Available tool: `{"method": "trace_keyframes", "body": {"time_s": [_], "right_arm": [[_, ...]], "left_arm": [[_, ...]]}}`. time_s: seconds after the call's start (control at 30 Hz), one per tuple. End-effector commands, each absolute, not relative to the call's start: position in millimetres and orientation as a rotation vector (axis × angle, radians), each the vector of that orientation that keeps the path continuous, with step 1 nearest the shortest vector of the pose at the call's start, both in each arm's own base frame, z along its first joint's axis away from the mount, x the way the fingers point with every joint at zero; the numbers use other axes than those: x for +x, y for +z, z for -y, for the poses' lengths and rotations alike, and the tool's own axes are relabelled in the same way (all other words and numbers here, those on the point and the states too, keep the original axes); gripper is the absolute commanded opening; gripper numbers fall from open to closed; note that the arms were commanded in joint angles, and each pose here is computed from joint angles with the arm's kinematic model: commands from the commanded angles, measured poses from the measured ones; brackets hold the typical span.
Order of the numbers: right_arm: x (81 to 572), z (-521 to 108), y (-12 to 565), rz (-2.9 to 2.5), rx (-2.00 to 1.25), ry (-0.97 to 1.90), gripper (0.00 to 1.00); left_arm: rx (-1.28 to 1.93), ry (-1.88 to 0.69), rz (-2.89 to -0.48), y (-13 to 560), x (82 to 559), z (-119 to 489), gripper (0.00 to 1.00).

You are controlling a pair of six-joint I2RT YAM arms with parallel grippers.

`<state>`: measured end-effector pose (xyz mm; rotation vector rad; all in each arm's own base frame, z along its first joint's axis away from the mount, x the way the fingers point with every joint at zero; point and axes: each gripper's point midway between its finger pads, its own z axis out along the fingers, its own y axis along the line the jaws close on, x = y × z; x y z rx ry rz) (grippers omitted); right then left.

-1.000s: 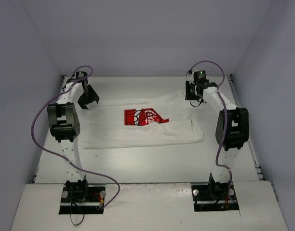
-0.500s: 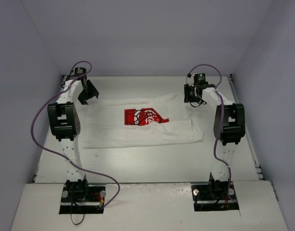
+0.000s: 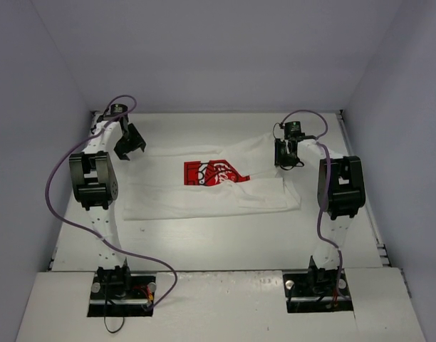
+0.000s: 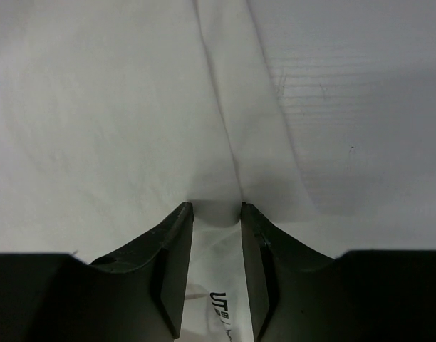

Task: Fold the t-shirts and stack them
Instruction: Grap the side of the flattened tshirt furthest away from the robot with both arms

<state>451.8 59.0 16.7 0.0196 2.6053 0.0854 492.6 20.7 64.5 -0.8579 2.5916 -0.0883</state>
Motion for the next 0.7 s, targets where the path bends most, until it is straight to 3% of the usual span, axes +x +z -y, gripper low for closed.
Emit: {"method": "trace_keyframes", "body": {"time_s": [0.0, 0.37, 0.43, 0.6, 0.67], "right_arm": [[472, -62, 54, -2.491, 0.049, 0.094, 0.29], [471, -61, 52, -2.491, 0.056, 0.039, 0.37], [471, -63, 48, -2.499, 0.052, 0.051, 0.32], [473, -71, 52, -2.489, 0.025, 0.063, 0.06], [474, -71, 53, -2.487, 0.02, 0.063, 0.03]], "left_arm": [[-0.819, -0.084, -2.481, 113, 500, -30, 0.58], [-0.841, -0.085, -2.467, 105, 518, -32, 0.58], [-0.842, -0.083, -2.469, 102, 520, -32, 0.58], [-0.854, -0.067, -2.481, 92, 522, -34, 0.58], [-0.867, -0.046, -2.475, 91, 522, -36, 0.58]]}}
